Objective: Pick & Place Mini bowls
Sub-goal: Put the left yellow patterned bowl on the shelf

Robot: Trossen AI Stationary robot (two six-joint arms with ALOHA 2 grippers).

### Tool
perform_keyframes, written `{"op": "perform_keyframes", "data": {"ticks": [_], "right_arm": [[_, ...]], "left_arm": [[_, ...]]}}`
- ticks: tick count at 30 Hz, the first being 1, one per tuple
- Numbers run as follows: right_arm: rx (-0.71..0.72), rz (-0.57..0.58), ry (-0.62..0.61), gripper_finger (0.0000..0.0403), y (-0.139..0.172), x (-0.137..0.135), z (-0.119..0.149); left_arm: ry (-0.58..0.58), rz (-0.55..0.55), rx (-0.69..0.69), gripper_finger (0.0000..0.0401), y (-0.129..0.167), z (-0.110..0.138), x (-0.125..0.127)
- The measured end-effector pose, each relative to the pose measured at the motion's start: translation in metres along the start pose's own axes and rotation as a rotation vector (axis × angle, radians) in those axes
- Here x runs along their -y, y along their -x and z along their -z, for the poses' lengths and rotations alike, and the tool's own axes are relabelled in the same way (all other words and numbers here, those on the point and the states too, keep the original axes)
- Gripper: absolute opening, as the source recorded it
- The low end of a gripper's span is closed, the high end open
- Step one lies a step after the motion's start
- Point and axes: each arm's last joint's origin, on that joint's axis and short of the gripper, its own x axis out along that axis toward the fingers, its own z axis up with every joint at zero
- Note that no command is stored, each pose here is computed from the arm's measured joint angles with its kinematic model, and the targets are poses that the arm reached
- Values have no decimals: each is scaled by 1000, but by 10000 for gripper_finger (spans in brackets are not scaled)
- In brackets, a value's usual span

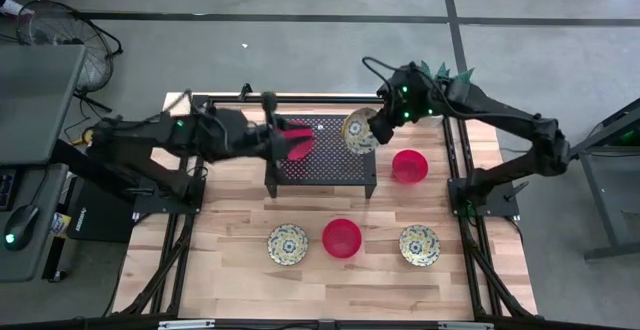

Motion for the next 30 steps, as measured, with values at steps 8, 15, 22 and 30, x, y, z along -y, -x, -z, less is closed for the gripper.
{"op": "perform_keyframes", "data": {"ticks": [8,15,22,30], "right_arm": [[-70,11,-12,5,-7,5,-29],[-267,69,4,5,-20,-4,-64],[-457,110,1,5,-44,-5,-80],[-534,80,-91,5,-76,-2,-80]], "left_arm": [[1,37,50,83,31,28,-18],[22,70,132,83,55,60,-22],[48,62,223,83,71,96,-19],[108,94,223,83,76,129,-5]]}}
